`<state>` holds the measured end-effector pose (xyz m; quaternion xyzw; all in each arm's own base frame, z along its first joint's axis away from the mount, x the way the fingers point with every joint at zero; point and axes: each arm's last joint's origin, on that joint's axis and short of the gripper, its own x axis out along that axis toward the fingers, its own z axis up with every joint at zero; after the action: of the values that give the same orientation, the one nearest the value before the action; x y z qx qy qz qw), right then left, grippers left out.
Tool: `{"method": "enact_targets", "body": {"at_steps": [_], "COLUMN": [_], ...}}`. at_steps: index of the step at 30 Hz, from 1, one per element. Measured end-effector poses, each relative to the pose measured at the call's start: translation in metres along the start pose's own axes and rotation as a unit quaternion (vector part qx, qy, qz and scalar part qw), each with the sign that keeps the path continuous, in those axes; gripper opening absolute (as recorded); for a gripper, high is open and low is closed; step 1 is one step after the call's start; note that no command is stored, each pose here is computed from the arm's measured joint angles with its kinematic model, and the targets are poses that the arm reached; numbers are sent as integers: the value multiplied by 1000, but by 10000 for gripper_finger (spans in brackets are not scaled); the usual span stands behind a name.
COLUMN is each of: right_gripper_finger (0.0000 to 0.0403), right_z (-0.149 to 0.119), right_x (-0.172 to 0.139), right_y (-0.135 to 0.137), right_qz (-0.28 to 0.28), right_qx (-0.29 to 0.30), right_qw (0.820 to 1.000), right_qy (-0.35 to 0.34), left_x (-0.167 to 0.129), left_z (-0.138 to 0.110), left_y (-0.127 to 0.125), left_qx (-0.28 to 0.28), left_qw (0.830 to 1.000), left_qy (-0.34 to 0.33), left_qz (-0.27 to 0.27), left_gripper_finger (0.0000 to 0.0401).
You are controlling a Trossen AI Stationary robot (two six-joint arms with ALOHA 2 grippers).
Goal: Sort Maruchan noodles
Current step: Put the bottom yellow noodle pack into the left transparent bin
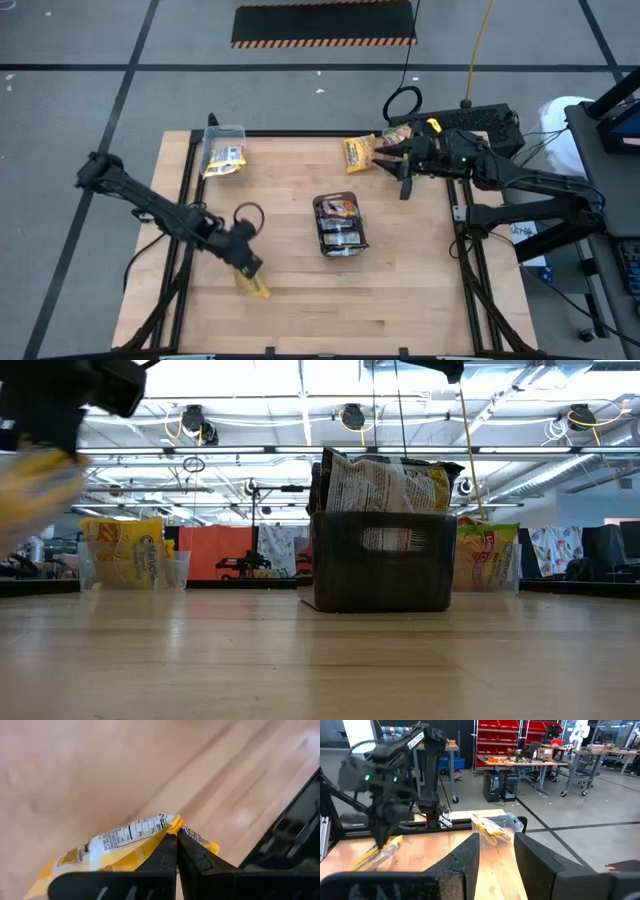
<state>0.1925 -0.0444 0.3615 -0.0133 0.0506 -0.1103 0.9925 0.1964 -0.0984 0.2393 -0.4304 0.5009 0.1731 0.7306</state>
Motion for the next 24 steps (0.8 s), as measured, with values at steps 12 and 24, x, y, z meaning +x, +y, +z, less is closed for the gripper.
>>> {"method": "enact_targets", "body": {"at_steps": [12, 24], "right_gripper_finger": [116, 116], "right_z": [-8, -10], "right_x": [30, 58], "right_y": [4, 5], "right_qz": [65, 88], "right_qx": [-4, -34], "right_qw": [998, 994], "right_qy": [-1, -52], "left_x": [-43, -122], "left_z": [48, 85], "left_y": [15, 1], "left_qx": [2, 77], "left_qw": [987, 944], "left_qy": [-157, -322], "left_qz": [-26, 8], "left_gripper_finger": [0, 0]}}
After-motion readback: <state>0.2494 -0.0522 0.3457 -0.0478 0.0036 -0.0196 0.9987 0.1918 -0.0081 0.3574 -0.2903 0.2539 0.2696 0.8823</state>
